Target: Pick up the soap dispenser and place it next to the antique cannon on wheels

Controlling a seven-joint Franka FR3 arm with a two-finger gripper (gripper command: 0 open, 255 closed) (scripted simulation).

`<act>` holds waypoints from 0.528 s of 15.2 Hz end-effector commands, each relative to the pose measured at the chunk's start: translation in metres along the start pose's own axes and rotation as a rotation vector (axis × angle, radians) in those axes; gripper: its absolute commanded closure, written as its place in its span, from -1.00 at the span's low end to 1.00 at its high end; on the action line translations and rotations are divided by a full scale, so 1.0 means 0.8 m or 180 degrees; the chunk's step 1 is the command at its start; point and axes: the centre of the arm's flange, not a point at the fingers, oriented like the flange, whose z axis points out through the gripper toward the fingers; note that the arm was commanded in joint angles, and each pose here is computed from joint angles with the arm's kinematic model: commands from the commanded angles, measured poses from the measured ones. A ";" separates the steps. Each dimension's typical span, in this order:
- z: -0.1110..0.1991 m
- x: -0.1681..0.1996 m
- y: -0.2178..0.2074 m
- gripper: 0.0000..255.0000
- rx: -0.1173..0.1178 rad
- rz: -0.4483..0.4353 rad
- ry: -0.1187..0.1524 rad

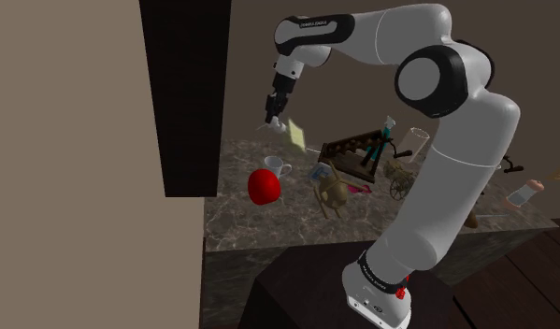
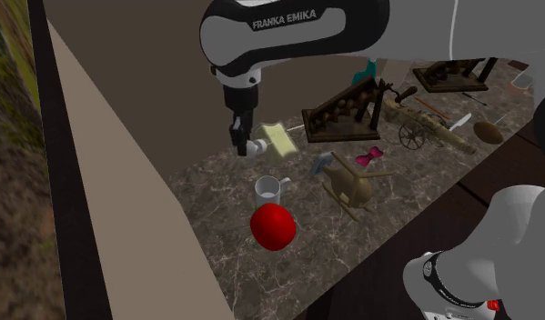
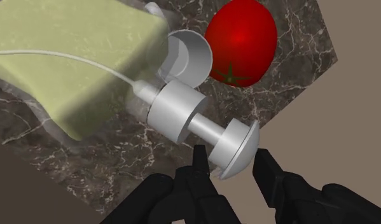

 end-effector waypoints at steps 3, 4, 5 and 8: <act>-0.026 -0.001 -0.009 1.00 0.0000 0.0000 0.0000; -0.031 -0.001 -0.011 1.00 0.0000 0.0000 0.0000; -0.032 -0.016 -0.005 1.00 0.0000 0.0000 0.0000; -0.037 -0.063 0.011 1.00 0.0000 0.0000 0.0000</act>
